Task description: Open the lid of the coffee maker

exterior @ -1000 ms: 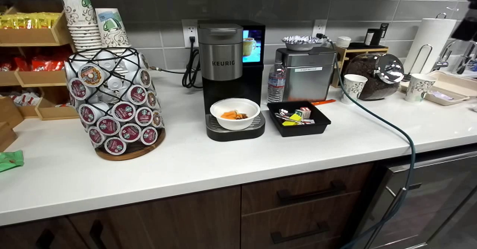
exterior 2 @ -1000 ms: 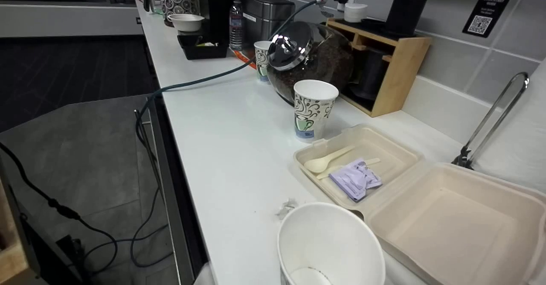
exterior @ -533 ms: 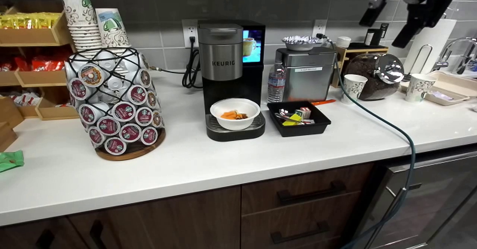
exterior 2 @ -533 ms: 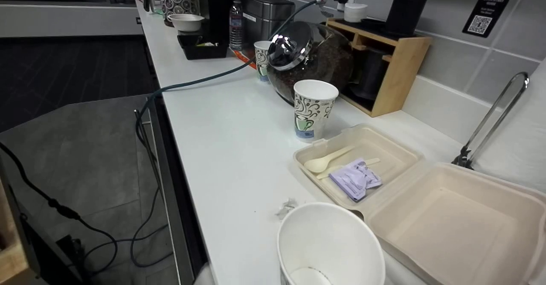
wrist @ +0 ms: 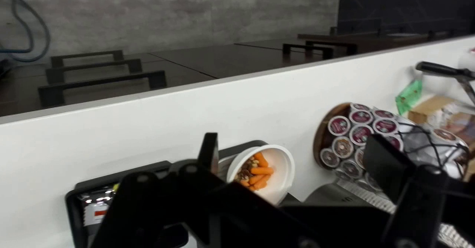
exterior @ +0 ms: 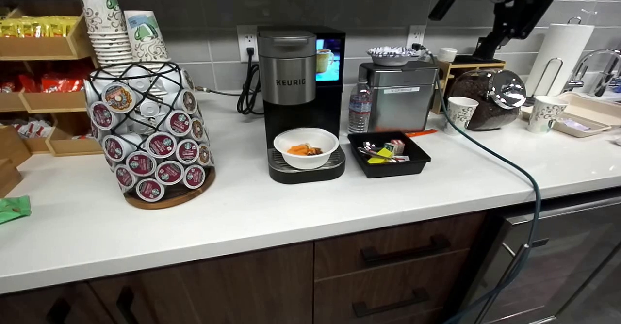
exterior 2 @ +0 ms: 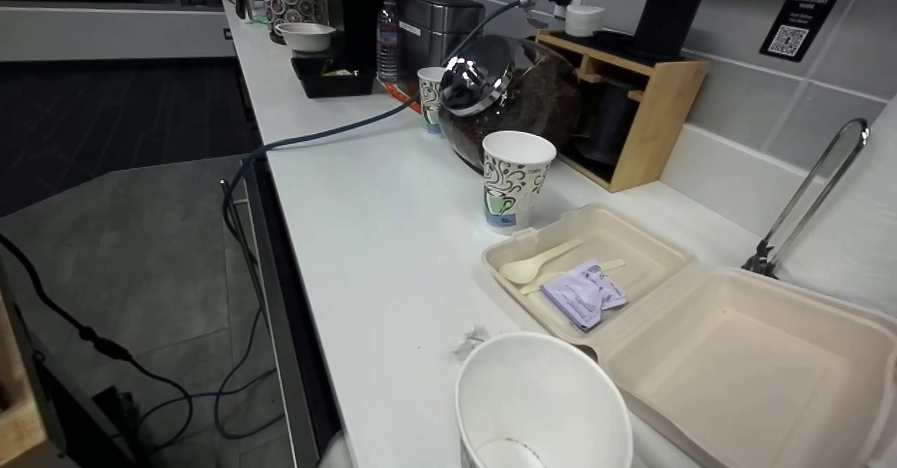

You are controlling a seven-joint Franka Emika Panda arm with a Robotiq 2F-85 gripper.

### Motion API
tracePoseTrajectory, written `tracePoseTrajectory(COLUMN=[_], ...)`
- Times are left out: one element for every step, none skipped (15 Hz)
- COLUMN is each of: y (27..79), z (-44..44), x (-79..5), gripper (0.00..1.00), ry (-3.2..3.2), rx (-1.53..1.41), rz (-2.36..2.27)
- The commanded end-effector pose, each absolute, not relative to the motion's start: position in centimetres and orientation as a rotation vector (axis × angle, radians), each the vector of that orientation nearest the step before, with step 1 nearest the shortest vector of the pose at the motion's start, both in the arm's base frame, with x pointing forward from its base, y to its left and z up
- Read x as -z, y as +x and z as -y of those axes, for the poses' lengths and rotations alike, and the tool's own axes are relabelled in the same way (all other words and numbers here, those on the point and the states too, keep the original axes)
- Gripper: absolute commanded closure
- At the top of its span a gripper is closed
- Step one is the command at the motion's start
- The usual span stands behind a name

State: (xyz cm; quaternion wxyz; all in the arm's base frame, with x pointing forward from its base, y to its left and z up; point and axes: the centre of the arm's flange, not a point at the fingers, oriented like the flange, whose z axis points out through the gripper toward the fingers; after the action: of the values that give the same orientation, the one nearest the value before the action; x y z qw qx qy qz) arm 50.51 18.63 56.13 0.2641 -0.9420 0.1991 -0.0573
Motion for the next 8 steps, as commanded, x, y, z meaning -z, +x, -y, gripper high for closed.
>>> tracePoseTrajectory(y=[52.2, 52.6, 53.1, 53.5, 54.1, 54.7, 55.1, 55.8], z=[-20.3, -20.9, -21.3, -21.9, -22.6, -23.4, -24.1, -24.8], x=[-52.5, -51.8, -51.1, -50.4, -50.0, -49.9, -49.6, -49.6], gripper=[0.0, 0.0, 0.0, 0.0, 0.0, 0.0, 0.0, 0.0], ry=[-2.341, -2.282, -2.225, -2.17, -2.115, -2.062, -2.015, -1.97], rx=[0.229, 0.268, 0.306, 0.346, 0.383, 0.416, 0.448, 0.481], rz=[-0.591, -0.603, -0.614, -0.623, -0.632, -0.64, -0.639, -0.637])
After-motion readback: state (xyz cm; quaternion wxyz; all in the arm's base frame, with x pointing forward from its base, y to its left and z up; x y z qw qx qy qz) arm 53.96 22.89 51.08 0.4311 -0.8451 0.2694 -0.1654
